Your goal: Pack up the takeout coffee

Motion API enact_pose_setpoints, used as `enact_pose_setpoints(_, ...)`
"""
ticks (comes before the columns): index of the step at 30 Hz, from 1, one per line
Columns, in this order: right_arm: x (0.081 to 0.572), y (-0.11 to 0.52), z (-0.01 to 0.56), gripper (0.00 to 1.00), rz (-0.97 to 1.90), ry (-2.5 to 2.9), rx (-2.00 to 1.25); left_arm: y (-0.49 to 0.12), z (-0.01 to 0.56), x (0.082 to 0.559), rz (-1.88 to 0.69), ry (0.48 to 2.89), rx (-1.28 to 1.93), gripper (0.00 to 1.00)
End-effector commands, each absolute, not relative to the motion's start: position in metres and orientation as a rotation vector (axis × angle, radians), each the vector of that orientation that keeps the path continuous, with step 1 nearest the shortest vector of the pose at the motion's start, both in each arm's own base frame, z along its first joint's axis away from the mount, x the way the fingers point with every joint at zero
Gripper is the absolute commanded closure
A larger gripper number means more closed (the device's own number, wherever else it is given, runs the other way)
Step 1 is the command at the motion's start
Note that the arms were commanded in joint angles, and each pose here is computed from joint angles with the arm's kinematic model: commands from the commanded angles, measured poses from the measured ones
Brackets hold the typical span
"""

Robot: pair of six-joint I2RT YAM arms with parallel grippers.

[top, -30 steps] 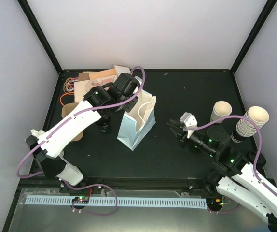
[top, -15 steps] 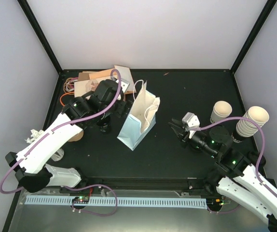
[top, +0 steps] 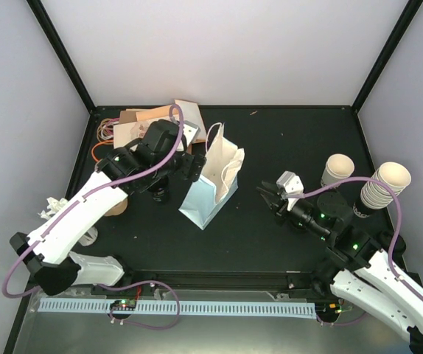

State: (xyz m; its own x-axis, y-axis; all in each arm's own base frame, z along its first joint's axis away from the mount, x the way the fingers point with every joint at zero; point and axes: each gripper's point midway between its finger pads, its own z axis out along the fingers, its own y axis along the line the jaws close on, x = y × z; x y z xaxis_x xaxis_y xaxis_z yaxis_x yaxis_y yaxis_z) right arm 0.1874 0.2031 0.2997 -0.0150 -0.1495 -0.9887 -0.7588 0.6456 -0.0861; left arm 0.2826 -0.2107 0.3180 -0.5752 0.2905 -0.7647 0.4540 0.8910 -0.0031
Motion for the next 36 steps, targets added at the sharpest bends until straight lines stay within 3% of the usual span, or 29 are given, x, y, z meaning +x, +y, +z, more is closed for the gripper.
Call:
enact_pose_setpoints(1, 0.189, 0.202, 0.301, 0.74, 0.576, 1.537, -0.754, -0.239, 0.325, 0.289, -0.378, 2.199, 0.593, 0.01)
enact_pose_setpoints(8, 0.189, 0.2, 0.299, 0.74, 0.57, 1.538, -0.747, -0.244, 0.305, 0.309, -0.271, 2.28, 0.593, 0.02)
enact_pose_setpoints(12, 0.193, 0.197, 0.297, 0.73, 0.551, 1.556, -0.722, -0.239, 0.293, 0.321, -0.169, 2.333, 0.562, 0.07)
enact_pose_setpoints(15, 0.199, 0.191, 0.29, 0.65, 0.512, 1.583, -0.683, -0.237, 0.285, 0.324, -0.136, 2.362, 0.545, 0.14)
enact_pose_setpoints(19, 0.212, 0.18, 0.28, 0.41, 0.455, 1.61, -0.586, -0.237, 0.278, 0.325, -0.129, 2.381, 0.538, 0.28)
enact_pose_setpoints(28, 0.248, 0.15, 0.269, 0.01, 0.281, 1.671, -0.359, -0.228, 0.268, 0.329, -0.094, 2.403, 0.515, 0.62)
enact_pose_setpoints(33, 0.272, 0.121, 0.261, 0.0, 0.165, 1.705, -0.216, -0.223, 0.266, 0.327, -0.09, 2.396, 0.507, 0.87)
enact_pose_setpoints(36, 0.281, 0.114, 0.258, 0.0, 0.174, 1.695, -0.182, -0.221, 0.268, 0.324, -0.099, 2.383, 0.502, 0.97)
